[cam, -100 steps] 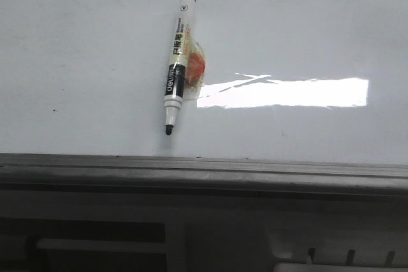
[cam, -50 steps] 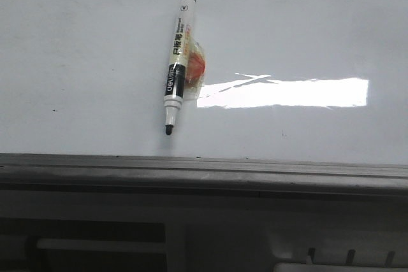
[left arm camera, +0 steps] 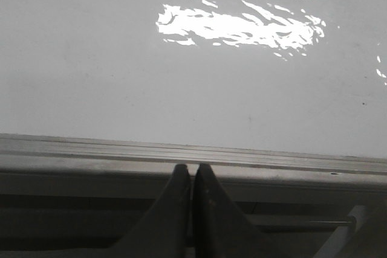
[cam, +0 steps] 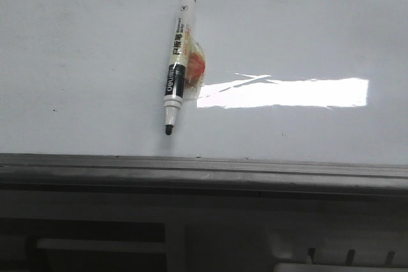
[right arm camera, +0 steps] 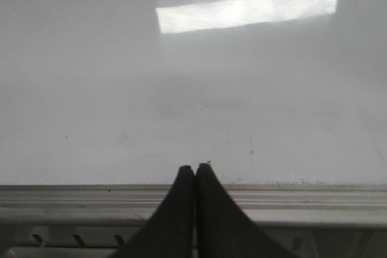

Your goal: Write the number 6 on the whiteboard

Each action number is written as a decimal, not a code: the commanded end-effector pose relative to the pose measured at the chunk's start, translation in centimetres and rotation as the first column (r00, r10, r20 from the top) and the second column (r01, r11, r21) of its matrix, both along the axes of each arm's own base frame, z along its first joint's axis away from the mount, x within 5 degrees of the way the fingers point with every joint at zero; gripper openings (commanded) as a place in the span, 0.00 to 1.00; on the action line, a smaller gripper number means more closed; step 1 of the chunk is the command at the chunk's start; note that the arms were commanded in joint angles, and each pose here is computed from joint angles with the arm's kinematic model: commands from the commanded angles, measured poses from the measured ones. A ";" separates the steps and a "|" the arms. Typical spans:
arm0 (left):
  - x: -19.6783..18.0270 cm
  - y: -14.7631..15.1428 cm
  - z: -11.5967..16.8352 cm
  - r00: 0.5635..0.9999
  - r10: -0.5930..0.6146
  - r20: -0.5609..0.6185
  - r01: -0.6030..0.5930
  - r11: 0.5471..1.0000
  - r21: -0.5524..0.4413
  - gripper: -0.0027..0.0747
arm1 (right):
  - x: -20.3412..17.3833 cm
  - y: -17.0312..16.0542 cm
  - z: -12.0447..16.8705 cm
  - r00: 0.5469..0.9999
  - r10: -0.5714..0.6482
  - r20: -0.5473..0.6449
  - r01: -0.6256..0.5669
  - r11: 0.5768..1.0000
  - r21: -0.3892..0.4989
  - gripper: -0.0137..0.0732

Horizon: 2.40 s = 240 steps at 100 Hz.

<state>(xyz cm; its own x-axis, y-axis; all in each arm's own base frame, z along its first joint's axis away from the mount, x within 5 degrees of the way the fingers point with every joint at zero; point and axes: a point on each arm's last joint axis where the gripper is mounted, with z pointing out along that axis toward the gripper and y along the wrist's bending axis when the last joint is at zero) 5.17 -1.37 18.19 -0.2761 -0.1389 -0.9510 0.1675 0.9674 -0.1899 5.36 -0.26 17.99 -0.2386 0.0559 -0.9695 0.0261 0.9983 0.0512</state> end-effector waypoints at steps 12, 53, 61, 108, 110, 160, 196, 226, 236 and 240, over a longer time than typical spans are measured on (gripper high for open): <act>0.1 0.1 -0.9 0.999 0.011 0.036 -0.011 1.000 -0.010 0.01 | 0.0 0.0 -0.7 1.000 -0.002 0.010 0.002 1.000 -0.008 0.08; 0.2 -0.4 1.0 0.997 0.071 0.033 -0.030 0.736 -0.677 0.01 | 0.2 0.5 2.1 0.951 -0.022 0.307 -0.069 0.956 0.284 0.08; 0.2 -0.3 1.0 0.997 0.076 0.032 -0.032 0.720 -0.693 0.01 | 0.1 0.2 3.0 0.927 -0.099 0.362 -0.098 0.867 0.489 0.08; 0.0 -1.6 9.2 0.988 -0.130 0.087 0.146 0.966 -0.213 0.01 | -1.8 0.9 9.9 0.921 0.020 0.389 -0.158 0.932 0.326 0.08; 0.1 -1.6 9.7 0.987 -0.141 0.072 0.153 0.971 -0.185 0.01 | -1.9 1.0 10.3 0.927 0.039 0.373 -0.155 0.946 0.286 0.08; 8.0 -8.5 10.1 0.791 -0.544 -0.281 0.503 0.839 -0.208 0.52 | -1.6 2.0 13.9 0.971 0.210 0.115 -0.217 0.975 0.056 0.63; 10.0 -15.1 9.6 0.825 -0.532 -0.188 0.520 0.847 -0.112 0.51 | -1.4 2.1 13.6 0.973 0.223 0.065 -0.227 0.972 0.062 0.66; 12.0 -18.2 8.7 0.840 -0.494 -0.223 0.481 0.869 -0.114 0.51 | -1.4 2.1 13.6 0.973 0.223 0.063 -0.227 0.972 0.062 0.66; 12.6 -19.0 8.3 0.837 -0.491 -0.240 0.480 0.871 -0.107 0.51 | -1.4 2.1 13.6 0.973 0.223 0.063 -0.227 0.972 0.062 0.66; 12.8 -19.2 8.0 0.835 -0.489 -0.251 0.479 0.872 -0.103 0.51 | -1.4 2.1 13.6 0.973 0.223 0.063 -0.227 0.972 0.062 0.66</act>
<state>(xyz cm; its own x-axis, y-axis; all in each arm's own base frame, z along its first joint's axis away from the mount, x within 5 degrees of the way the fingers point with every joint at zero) 17.36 -20.00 24.86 -0.5873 0.0915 -0.8042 0.5577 0.7658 -0.3202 3.67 1.94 30.04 -0.2709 0.0566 -0.9610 -0.2113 0.9704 0.1167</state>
